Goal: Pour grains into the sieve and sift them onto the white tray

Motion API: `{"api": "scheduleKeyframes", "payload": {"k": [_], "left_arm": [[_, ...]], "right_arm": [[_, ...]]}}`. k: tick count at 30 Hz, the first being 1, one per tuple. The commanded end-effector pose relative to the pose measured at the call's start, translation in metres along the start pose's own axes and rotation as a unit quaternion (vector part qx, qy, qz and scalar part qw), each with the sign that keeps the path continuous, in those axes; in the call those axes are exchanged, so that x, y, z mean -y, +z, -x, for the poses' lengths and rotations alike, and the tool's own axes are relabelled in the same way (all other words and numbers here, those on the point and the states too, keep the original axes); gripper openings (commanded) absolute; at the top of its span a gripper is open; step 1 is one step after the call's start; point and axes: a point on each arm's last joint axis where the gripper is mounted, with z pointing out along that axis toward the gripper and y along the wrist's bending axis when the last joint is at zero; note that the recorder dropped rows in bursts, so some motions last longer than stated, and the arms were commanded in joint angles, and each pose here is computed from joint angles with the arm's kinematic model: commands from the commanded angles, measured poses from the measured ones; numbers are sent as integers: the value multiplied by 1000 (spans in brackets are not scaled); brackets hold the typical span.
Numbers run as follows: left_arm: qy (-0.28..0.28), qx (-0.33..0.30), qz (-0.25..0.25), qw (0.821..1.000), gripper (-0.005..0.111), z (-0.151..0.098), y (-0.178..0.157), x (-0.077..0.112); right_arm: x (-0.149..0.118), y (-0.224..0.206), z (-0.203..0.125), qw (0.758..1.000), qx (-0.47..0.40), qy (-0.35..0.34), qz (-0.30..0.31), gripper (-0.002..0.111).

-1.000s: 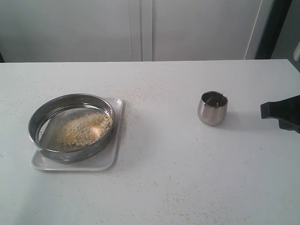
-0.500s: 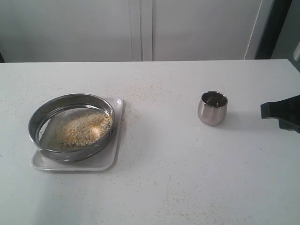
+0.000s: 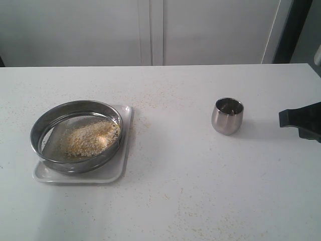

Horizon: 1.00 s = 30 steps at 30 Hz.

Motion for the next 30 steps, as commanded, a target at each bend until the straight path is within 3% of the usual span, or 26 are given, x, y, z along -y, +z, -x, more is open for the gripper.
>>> {"api": "scheduleKeyframes", "payload": {"k": [1,8,17,30], "left_arm": [[-11,-16,1,1000,0,2,12,0],[-35,-143,-10,989,0,0,51,2],[-32,-287,-25,957,0,3,105,5],[-28,-408,-36,912,0,-29,160,8]], "right_arm": [[1,-1,0,1000,6,1,-3,0],[1,-1,0,1000,7,1,-3,0],[1,-1,0,1000,7,1,-3,0],[1,-1,0,1000,7,1,-3,0]]}}
